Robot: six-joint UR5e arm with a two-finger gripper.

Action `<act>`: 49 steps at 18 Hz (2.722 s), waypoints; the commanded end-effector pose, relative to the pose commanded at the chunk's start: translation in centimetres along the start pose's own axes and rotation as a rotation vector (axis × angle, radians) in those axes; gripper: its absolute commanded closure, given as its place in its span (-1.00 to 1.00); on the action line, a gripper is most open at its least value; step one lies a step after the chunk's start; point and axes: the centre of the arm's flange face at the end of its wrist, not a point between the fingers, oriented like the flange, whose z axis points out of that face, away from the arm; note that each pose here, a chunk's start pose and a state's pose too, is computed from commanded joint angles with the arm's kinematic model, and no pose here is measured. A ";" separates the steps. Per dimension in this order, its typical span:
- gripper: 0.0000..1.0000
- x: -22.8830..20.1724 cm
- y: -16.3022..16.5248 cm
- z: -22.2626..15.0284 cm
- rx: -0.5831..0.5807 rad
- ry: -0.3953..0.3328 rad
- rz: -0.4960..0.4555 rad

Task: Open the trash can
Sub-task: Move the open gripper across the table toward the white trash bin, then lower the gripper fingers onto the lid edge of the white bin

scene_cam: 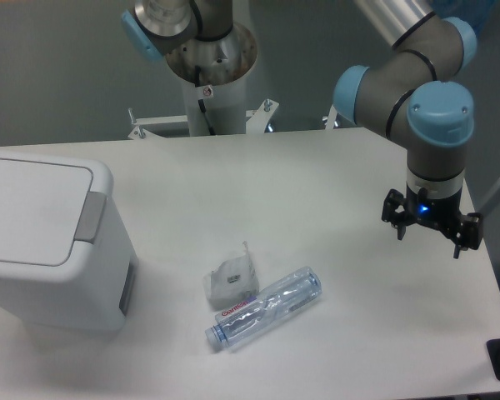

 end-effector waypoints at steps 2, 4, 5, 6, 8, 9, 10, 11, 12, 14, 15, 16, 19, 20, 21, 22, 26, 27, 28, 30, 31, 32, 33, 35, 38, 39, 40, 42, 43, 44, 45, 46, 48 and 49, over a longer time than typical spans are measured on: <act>-1.00 0.3 -0.3 0.1 -0.002 0.011 0.006; -1.00 1.1 -1.0 0.1 0.009 0.020 0.018; -1.00 1.8 -1.1 0.7 0.037 0.039 0.018; -1.00 2.4 -1.2 1.2 0.079 0.059 0.010; -1.00 2.9 -1.3 0.6 0.143 0.076 -0.015; -1.00 3.0 -1.5 -0.1 0.153 0.073 -0.050; -1.00 3.2 -1.8 -0.4 0.153 0.075 -0.112; -1.00 3.3 -2.1 -0.8 0.159 0.075 -0.185; -1.00 3.6 -3.1 -1.2 0.186 0.083 -0.258; -1.00 4.0 -5.3 -2.3 0.264 0.106 -0.339; -1.00 3.8 -6.0 -3.1 0.291 0.090 -0.366; -1.00 4.2 -7.1 -3.8 0.307 0.083 -0.383; -1.00 6.4 -10.1 -7.3 0.413 0.120 -0.398; -1.00 7.2 -11.2 -7.9 0.445 0.153 -0.421; -1.00 7.8 -12.0 -8.6 0.469 0.177 -0.446; -1.00 8.4 -12.8 -9.8 0.494 0.193 -0.463; -1.00 12.7 -17.0 -14.0 0.572 0.243 -0.427; -1.00 13.6 -17.3 -15.4 0.600 0.255 -0.414; -1.00 14.2 -17.2 -16.3 0.616 0.268 -0.421; -1.00 16.1 -17.9 -18.3 0.622 0.298 -0.481; -1.00 16.6 -17.8 -18.4 0.620 0.310 -0.506; -1.00 17.1 -17.9 -18.8 0.620 0.316 -0.517; -1.00 17.8 -18.2 -19.6 0.627 0.316 -0.511; -1.00 19.4 -19.1 -20.1 0.621 0.340 -0.534; -1.00 21.8 -19.9 -20.8 0.611 0.371 -0.549; -1.00 22.6 -19.9 -21.2 0.612 0.374 -0.541; -1.00 23.6 -19.8 -21.0 0.604 0.383 -0.532; -1.00 25.2 -18.9 -20.1 0.582 0.398 -0.532; -1.00 25.9 -18.4 -19.8 0.575 0.402 -0.527; -1.00 26.4 -17.9 -19.6 0.570 0.405 -0.529; -1.00 26.8 -17.6 -19.7 0.569 0.406 -0.529; -1.00 27.1 -17.4 -19.7 0.565 0.410 -0.535; -1.00 27.4 -17.3 -19.5 0.559 0.415 -0.538; -1.00 27.6 -17.5 -19.6 0.560 0.415 -0.532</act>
